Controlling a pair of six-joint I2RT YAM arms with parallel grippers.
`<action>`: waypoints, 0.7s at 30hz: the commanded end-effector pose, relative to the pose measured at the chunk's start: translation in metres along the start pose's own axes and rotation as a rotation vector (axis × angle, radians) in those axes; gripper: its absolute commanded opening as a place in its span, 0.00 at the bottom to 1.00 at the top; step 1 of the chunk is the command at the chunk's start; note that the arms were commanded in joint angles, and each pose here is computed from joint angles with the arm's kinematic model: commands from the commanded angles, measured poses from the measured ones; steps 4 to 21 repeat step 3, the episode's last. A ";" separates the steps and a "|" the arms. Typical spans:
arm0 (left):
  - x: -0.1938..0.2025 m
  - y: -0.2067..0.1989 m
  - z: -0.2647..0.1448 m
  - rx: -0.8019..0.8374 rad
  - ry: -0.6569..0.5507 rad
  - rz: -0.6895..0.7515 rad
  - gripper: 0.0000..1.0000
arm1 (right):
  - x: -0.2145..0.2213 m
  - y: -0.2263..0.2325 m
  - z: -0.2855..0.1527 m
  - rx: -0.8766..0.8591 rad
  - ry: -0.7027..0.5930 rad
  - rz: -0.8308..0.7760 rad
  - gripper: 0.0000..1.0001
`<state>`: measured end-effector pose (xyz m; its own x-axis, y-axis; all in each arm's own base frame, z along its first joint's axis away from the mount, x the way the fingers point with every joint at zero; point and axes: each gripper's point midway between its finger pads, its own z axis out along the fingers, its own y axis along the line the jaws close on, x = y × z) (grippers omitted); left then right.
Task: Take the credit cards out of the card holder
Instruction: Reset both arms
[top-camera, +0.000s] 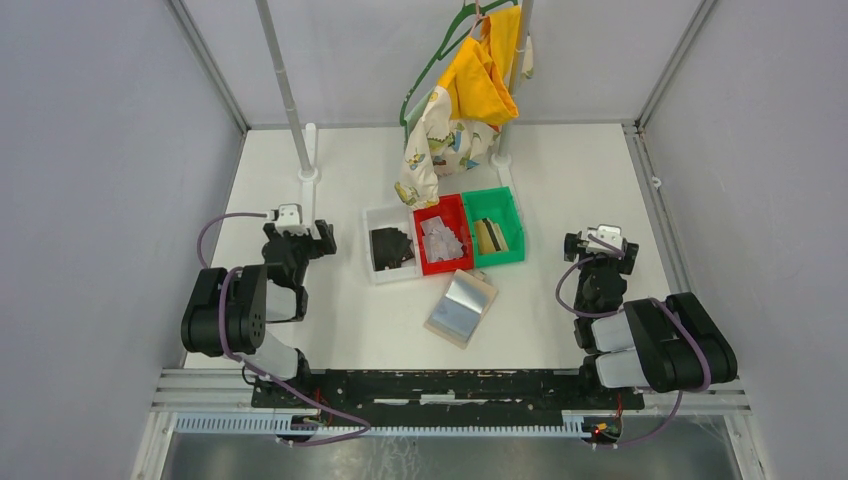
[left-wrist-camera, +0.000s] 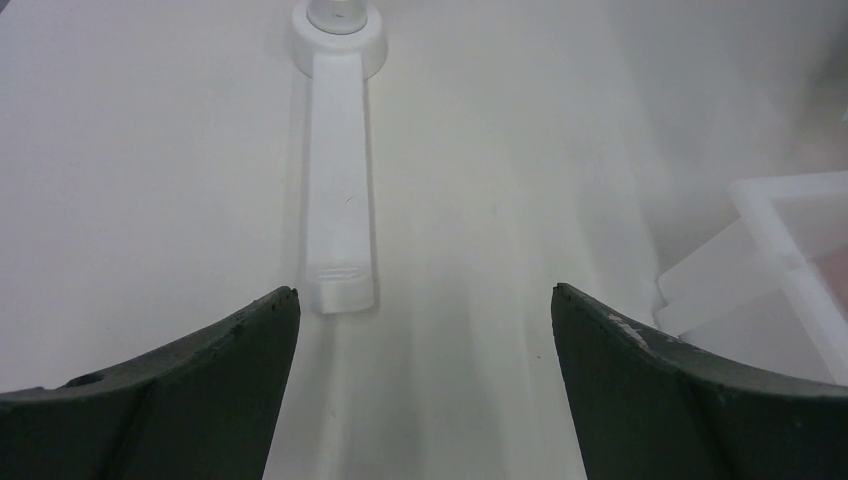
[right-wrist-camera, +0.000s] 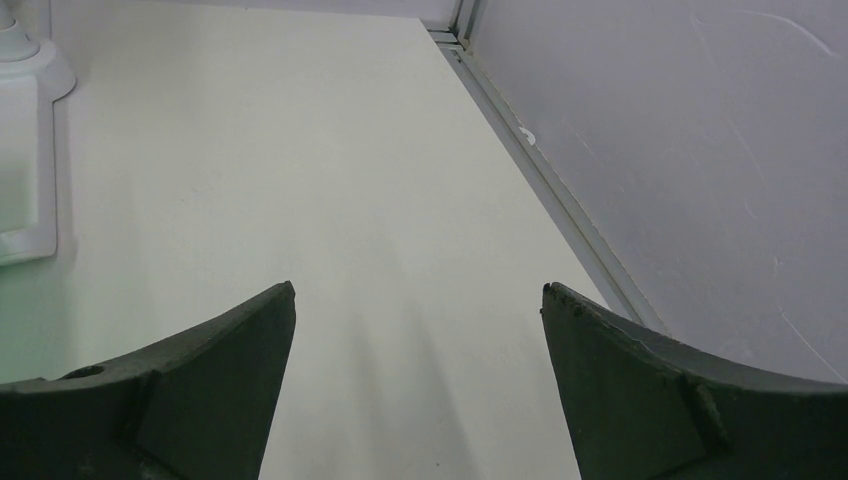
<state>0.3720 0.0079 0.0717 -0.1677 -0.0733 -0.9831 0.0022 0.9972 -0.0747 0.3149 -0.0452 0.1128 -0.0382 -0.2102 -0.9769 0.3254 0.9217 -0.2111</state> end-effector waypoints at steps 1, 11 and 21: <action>-0.015 0.005 0.004 -0.019 -0.052 0.060 1.00 | 0.028 -0.006 -0.027 -0.024 0.060 -0.019 0.98; -0.016 0.005 0.003 -0.020 -0.055 0.060 1.00 | 0.028 -0.006 -0.027 -0.024 0.060 -0.019 0.98; -0.016 0.005 0.003 -0.020 -0.055 0.060 1.00 | 0.028 -0.006 -0.027 -0.024 0.060 -0.019 0.98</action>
